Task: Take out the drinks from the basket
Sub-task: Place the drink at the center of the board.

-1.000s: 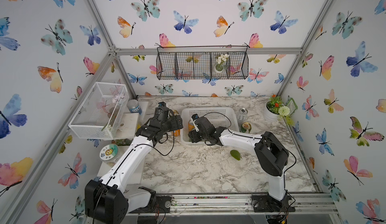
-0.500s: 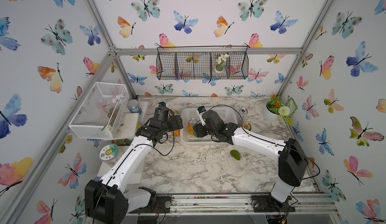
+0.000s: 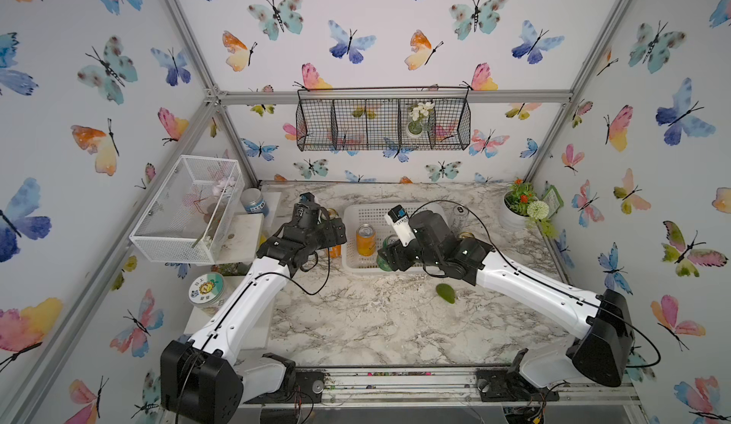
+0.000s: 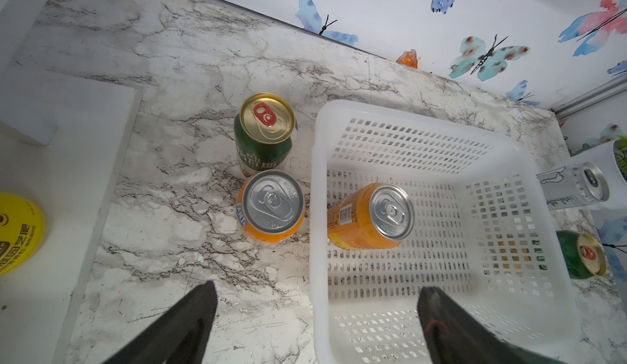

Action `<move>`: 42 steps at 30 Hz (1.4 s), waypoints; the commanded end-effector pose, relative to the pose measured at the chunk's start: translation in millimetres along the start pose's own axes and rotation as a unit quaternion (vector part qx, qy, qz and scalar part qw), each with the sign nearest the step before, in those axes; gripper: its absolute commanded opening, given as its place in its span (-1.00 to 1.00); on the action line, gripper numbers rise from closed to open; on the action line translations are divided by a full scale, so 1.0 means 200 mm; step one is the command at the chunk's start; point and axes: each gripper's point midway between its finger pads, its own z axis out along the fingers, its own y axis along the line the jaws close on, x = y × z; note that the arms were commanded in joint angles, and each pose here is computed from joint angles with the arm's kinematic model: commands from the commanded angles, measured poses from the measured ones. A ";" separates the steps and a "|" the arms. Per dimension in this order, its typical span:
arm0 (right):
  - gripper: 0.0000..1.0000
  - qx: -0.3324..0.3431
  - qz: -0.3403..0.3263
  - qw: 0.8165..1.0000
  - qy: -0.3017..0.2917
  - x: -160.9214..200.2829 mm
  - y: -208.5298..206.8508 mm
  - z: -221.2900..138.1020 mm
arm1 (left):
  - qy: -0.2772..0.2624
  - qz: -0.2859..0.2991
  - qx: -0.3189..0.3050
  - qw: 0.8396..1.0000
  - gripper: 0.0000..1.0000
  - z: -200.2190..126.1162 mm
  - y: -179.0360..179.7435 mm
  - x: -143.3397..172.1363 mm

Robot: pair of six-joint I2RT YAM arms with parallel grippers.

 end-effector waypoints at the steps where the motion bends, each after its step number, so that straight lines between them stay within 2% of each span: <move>1: 0.25 -0.022 -0.004 0.999 0.031 0.15 0.05 -0.02 | 0.002 0.006 0.004 1.000 0.97 -0.02 0.00 0.00; 9: 0.26 0.048 0.027 0.996 0.063 0.44 -0.12 -0.01 | 0.001 0.005 0.006 1.000 0.97 -0.02 0.00 -0.01; 15: 0.27 0.097 0.048 0.992 0.063 0.53 -0.22 0.05 | 0.003 0.006 0.008 1.000 0.97 -0.02 0.00 -0.01; 18: 0.27 0.106 0.056 0.991 0.052 0.54 -0.23 0.08 | 0.004 0.006 0.008 1.000 0.97 -0.02 0.00 -0.01; 26: 0.41 0.068 0.071 0.994 0.050 0.62 -0.18 0.14 | 0.008 0.007 0.013 1.000 0.97 -0.01 -0.01 0.00; 32: 0.80 0.059 0.075 0.994 0.044 0.63 -0.18 0.12 | 0.016 0.008 0.018 1.000 0.97 0.01 -0.02 0.01; 34: 0.87 0.061 0.074 0.995 0.039 0.62 -0.18 0.11 | 0.020 0.008 0.022 1.000 0.97 0.02 -0.03 0.02; 38: 0.90 0.066 0.074 0.995 0.027 0.58 -0.18 0.07 | 0.030 0.012 0.037 0.999 0.97 0.03 -0.06 0.03; 42: 0.89 0.062 0.076 0.995 -0.012 0.48 -0.17 -0.03 | 0.049 0.012 0.066 0.997 0.97 0.06 -0.12 0.05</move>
